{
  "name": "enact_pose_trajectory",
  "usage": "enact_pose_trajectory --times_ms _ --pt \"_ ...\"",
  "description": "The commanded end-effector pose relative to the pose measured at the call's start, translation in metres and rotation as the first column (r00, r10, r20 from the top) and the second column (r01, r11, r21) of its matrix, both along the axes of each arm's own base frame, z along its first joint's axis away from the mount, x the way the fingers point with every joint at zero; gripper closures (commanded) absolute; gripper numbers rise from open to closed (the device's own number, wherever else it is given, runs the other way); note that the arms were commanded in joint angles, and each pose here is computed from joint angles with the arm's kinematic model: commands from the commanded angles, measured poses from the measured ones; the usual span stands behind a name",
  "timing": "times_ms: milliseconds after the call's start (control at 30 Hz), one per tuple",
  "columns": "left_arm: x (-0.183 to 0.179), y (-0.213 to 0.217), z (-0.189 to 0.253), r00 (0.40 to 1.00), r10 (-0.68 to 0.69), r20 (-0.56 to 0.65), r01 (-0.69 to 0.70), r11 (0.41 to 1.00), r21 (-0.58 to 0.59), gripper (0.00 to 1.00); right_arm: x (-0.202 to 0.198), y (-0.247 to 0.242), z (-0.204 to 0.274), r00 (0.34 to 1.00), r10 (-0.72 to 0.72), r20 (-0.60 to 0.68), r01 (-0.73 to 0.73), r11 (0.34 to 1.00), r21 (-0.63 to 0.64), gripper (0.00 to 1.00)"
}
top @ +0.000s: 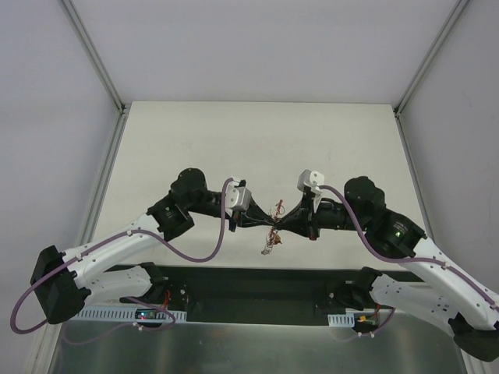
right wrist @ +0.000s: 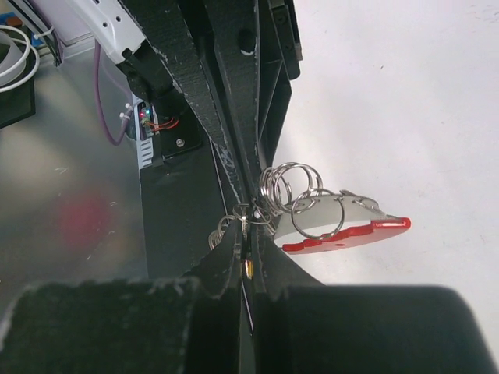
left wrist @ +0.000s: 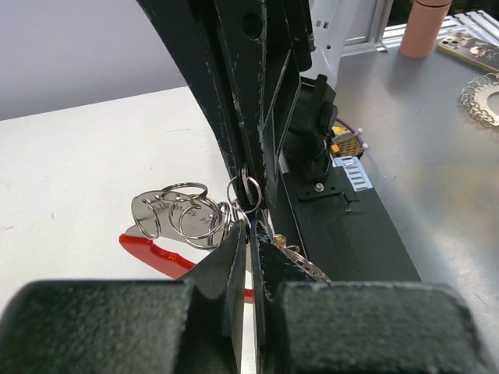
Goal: Remove the keys from the keyring
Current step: Adjust the key on the keyring.
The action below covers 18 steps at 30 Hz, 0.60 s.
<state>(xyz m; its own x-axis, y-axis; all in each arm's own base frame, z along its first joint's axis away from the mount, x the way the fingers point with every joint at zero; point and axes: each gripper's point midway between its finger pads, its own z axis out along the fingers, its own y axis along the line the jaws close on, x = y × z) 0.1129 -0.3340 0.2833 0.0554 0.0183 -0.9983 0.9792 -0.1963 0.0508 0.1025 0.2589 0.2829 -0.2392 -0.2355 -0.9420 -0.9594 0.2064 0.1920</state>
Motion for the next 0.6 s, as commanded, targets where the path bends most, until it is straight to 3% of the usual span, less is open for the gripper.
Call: enact_pose_trajectory --times_ms 0,567 --pt "0.016 0.002 0.025 0.987 0.114 0.111 -0.102 0.989 -0.110 1.00 -0.004 0.001 0.000 1.000 0.012 0.004 -0.012 1.000 0.028 0.99" --pt "0.019 0.009 0.028 0.973 0.177 0.149 -0.148 0.972 -0.183 1.00 0.014 -0.003 -0.033 0.996 -0.089 -0.024 0.087 0.995 -0.056 0.99"
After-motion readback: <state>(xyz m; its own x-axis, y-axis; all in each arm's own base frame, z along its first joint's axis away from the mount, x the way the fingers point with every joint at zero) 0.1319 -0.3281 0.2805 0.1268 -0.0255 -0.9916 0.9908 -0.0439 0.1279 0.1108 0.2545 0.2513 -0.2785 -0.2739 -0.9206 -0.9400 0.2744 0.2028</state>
